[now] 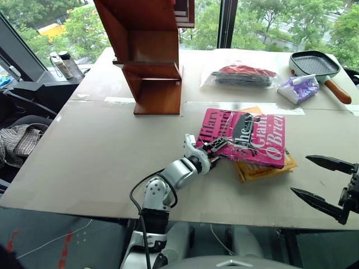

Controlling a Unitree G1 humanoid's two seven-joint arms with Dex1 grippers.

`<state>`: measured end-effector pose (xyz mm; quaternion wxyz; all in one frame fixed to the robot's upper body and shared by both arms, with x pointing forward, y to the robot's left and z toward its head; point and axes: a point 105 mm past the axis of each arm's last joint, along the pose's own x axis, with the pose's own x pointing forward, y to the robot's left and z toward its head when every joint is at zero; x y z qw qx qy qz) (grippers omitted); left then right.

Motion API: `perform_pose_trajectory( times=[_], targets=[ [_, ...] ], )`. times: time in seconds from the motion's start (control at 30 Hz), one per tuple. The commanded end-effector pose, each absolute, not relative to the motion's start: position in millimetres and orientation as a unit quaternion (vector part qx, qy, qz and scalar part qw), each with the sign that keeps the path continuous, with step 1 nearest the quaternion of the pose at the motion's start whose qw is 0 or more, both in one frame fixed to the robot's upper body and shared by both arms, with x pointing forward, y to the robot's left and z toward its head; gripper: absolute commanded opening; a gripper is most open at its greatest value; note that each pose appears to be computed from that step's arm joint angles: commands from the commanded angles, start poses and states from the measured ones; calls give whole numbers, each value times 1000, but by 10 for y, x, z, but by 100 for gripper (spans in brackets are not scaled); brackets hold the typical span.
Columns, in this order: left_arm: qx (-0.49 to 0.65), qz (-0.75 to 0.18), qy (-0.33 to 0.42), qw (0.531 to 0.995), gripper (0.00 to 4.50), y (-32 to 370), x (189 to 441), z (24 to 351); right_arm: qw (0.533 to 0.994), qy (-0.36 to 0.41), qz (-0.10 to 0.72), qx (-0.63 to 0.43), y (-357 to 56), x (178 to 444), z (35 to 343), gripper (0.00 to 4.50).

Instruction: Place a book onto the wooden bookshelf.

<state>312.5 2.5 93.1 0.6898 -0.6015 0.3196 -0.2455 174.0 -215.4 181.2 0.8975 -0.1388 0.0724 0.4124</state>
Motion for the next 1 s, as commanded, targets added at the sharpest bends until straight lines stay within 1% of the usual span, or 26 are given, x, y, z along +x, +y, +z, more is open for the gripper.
perform_pose_trajectory(
  times=[0.03,0.1,0.13,0.27,0.37,0.43,0.5,0.57,0.6,0.7,0.77,0.83,0.87,0.9,0.93,0.97,1.0],
  targets=[
    [-626,-243,295,680,127,77,3214,961,896,59,416,-146,-2108,1742,1842,450],
    [-621,-253,278,688,41,150,3239,1016,898,50,412,-145,-2094,1765,1849,450],
    [-615,-260,268,695,15,193,3249,1049,899,48,411,-145,-2086,1774,1848,450],
    [-564,-308,196,741,14,484,3293,1355,899,37,412,-142,-2055,1833,1835,450],
    [-439,-373,139,805,14,700,3247,1664,900,26,412,-140,-2051,1913,1816,450],
    [-384,-401,118,823,14,759,3211,1779,900,20,413,-140,-2040,1950,1810,450],
    [-237,-445,64,861,14,852,3154,2021,898,10,417,-139,-2017,2020,1802,450],
    [-77,-478,3,875,14,908,3102,2246,897,-1,419,-140,-2002,2082,1804,450],
    [-19,-482,-29,876,14,935,3103,2355,897,-6,419,-139,-2000,2107,1810,450],
    [136,-468,-134,863,14,985,3137,2756,897,-19,418,-140,-2015,2177,1829,450],
    [260,-453,-215,825,14,958,3104,3047,898,-28,416,-141,-2032,2230,1850,450],
    [397,-404,-276,776,14,961,3106,3285,898,-39,414,-147,-2050,2289,1886,450],
    [451,-381,-298,750,14,961,3115,3400,898,-47,412,-149,-2058,2316,1920,450],
    [517,-343,-324,715,14,948,3125,3617,898,-58,409,-154,-2075,2350,1987,450],
    [557,-318,-338,690,14,943,3126,3763,898,-66,407,-156,-2083,2371,2032,450],
    [586,-307,-340,669,14,928,3123,3881,898,-72,405,-158,-2092,2387,2073,450],
    [602,-292,-331,665,14,935,3150,4002,899,-77,401,-160,-2107,2402,2107,450]
  ],
)
